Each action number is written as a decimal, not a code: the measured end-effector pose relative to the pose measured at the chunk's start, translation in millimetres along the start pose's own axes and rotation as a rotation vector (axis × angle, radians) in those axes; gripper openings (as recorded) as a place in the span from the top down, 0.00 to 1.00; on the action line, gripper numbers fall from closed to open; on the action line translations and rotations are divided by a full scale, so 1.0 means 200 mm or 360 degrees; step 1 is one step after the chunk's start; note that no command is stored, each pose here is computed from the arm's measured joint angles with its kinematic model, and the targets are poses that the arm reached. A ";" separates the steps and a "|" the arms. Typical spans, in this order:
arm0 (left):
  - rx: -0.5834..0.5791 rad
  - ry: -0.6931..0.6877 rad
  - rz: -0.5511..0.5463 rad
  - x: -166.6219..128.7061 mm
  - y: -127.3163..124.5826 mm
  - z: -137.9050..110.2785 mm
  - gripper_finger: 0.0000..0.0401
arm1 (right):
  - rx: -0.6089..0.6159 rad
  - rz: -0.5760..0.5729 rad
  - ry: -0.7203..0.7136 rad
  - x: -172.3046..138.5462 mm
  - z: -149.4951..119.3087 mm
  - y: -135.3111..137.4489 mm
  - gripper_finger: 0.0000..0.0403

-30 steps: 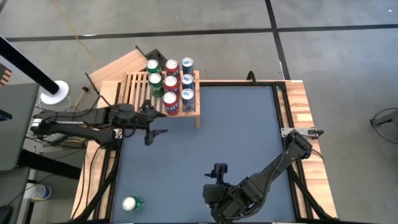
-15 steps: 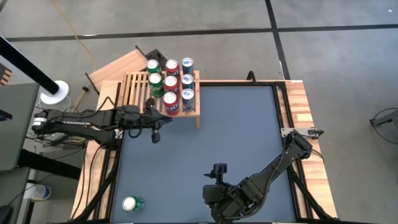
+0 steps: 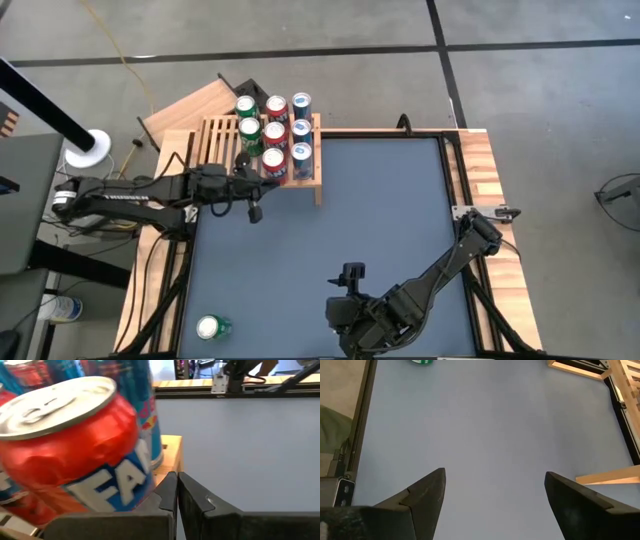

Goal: Place canned beverage on shelf
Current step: Put the red soda can on the shelf aligned with the other red soda cans

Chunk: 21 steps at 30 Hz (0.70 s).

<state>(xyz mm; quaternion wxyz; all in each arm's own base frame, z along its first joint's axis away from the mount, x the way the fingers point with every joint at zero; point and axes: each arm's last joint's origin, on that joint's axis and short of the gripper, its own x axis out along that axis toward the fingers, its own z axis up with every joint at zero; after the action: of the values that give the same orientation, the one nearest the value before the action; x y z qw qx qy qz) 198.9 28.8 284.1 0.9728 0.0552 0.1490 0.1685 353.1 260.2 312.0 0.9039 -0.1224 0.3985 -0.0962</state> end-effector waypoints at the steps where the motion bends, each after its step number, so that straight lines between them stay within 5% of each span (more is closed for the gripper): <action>1: -0.0003 0.0001 0.0007 0.00 0.01 0.00 1.00 | 0.0000 0.0000 0.0000 0.00 0.00 0.00 0.18; 21: -0.0038 0.0011 0.0057 0.01 0.07 -0.01 1.00 | 0.0004 0.0002 -0.0003 0.00 0.00 0.00 0.18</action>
<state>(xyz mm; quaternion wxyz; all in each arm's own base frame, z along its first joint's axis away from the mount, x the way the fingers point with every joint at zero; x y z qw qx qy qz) 196.4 43.9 284.2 0.9697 0.0455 0.1494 0.1879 353.2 260.4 312.1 0.9045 -0.1212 0.3976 -0.0960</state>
